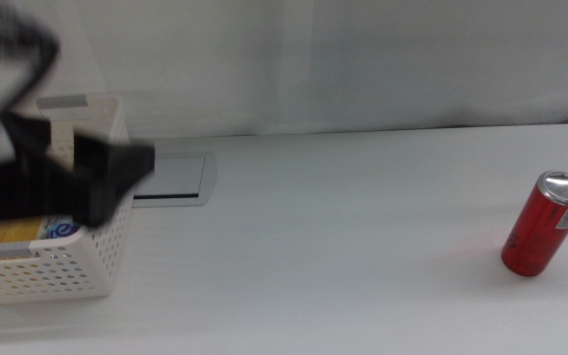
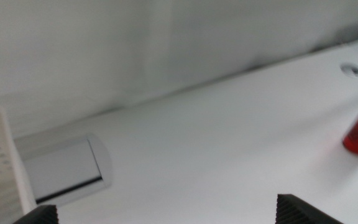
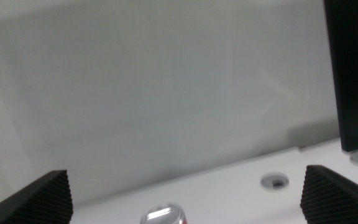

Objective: Use arms to grab the bottles and put them into the dustbin to the left of the table.

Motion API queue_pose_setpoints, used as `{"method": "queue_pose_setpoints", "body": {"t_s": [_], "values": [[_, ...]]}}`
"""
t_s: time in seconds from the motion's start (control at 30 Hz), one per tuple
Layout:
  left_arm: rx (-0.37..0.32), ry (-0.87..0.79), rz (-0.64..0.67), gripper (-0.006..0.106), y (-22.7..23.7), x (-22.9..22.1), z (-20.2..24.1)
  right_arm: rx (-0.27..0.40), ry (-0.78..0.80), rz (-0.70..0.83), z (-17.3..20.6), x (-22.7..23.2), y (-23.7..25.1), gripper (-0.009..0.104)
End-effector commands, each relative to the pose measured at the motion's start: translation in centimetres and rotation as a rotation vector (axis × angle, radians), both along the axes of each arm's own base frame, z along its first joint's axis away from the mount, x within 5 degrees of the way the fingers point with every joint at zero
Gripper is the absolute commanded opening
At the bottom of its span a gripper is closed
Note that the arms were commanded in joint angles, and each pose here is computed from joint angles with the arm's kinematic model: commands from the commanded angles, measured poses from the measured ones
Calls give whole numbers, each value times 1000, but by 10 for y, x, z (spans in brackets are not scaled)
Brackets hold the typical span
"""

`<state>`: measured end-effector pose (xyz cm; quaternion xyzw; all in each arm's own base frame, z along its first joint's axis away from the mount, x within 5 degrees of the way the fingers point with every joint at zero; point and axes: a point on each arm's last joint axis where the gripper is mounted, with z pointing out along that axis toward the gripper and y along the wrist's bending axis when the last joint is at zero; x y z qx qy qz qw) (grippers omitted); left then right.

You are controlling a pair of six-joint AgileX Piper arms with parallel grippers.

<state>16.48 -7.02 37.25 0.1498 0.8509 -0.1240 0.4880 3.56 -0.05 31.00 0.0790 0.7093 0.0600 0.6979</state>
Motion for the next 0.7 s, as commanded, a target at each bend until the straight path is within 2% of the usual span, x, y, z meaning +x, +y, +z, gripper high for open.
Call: {"method": "queue_pose_setpoints", "body": {"t_s": [0.0, 0.13, 0.27, 0.43, 0.57, 0.67], "values": [[13, -16, -51, 90, -1, -14, -11, -18, 97, 22, 5, 8, 2, 103], [23, -19, -108, 90, -2, -30, -22, -75, 222, 117, 9, 31, 9, 103], [31, -19, -168, 90, -6, -40, -29, -81, 328, 211, 0, 53, 15, 103], [30, -20, -182, 90, -7, -43, -31, -86, 458, 238, -14, 77, 16, 103], [29, -22, -182, 90, -7, -43, -31, -163, 546, 265, -27, 95, 15, 103], [29, -22, -182, 90, -7, -43, -31, -148, 587, 273, -34, 108, 15, 103]]}}
